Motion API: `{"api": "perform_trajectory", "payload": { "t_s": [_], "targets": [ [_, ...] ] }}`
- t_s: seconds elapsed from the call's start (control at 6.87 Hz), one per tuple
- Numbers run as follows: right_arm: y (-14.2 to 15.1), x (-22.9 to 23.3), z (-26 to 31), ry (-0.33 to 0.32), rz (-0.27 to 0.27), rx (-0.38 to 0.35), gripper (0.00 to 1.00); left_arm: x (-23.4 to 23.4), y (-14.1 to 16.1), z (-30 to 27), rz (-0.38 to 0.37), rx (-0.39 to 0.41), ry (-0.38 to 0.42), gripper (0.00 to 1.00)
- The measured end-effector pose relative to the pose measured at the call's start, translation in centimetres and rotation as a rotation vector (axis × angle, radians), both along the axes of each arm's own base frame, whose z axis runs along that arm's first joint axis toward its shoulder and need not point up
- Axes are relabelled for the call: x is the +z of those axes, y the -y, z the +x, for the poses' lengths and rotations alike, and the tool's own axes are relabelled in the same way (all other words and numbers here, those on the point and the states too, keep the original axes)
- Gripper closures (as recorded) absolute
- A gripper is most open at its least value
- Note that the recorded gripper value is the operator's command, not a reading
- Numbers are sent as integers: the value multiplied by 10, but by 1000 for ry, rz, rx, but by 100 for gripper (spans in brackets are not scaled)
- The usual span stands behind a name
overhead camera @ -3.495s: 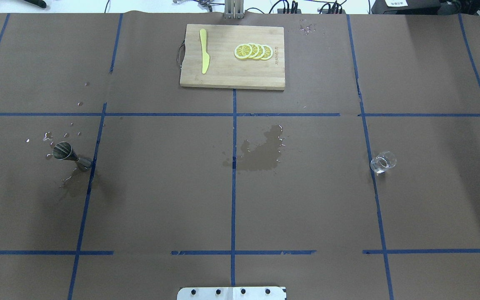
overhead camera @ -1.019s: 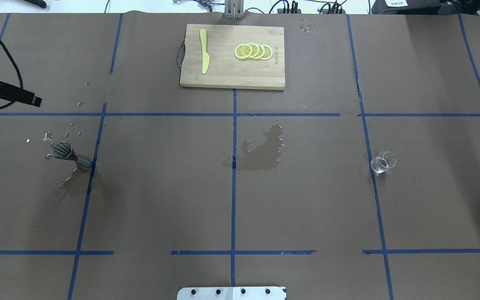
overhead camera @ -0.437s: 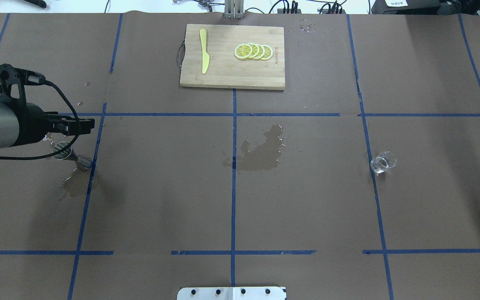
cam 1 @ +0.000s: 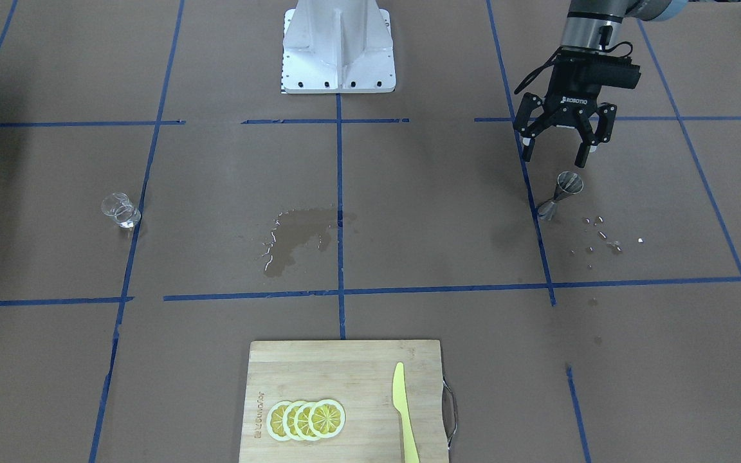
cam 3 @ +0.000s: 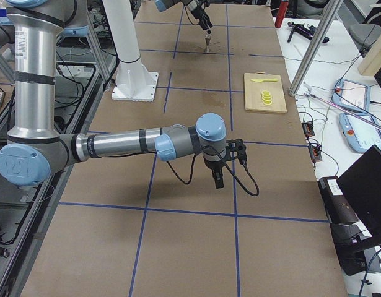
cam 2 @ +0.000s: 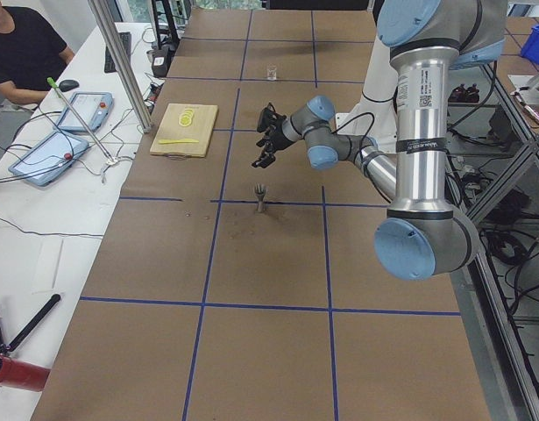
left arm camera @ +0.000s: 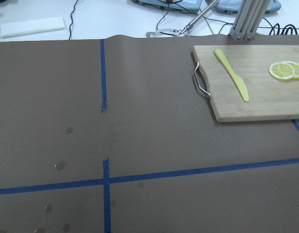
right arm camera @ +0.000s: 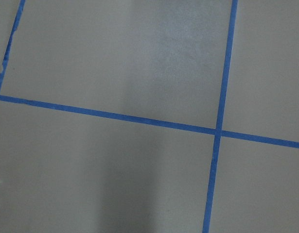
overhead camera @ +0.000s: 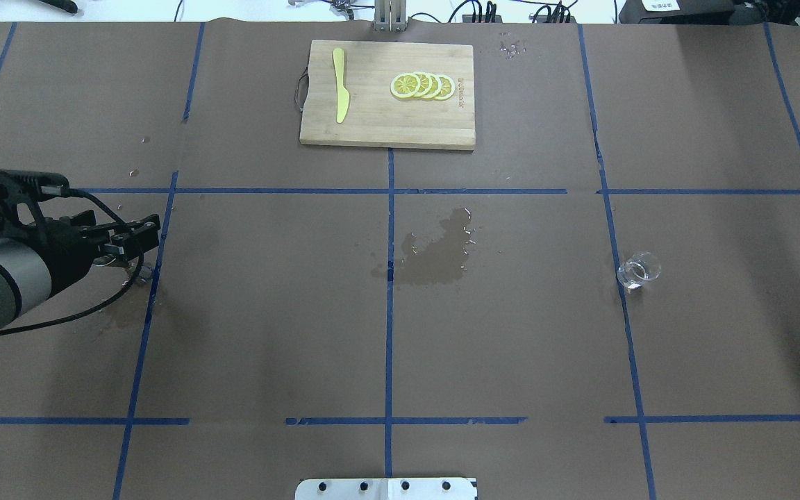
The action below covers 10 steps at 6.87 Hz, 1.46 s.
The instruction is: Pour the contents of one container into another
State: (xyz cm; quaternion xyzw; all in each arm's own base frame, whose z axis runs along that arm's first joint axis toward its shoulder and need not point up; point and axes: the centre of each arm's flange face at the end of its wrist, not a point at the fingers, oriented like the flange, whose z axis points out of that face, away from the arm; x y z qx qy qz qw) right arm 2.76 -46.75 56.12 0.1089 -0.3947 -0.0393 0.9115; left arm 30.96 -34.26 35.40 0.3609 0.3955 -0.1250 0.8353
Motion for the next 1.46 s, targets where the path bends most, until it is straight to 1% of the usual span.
{"api": "perform_trajectory", "payload": {
  "t_s": [0.15,0.44,0.73,0.87,1.17,1.31,1.46],
  "targets": [
    [1,-2,0,0,5,0,0,14,-21,7,10,-73,-4,1],
    [3,-6,0,1,13,-1,0,47,-62,15,67,-215,4,1],
    [4,-10,0,2,22,-2,0,89,-90,36,142,-306,-1,1],
    [4,-11,0,3,35,-2,0,111,-98,45,180,-339,-14,0],
    [4,-11,0,7,69,-1,0,142,-104,68,216,-369,-50,2],
    [3,-11,0,7,75,-1,0,151,-105,79,234,-367,-30,4],
    [3,-11,0,7,77,-2,0,156,-105,86,255,-357,7,6]
  ]
}}
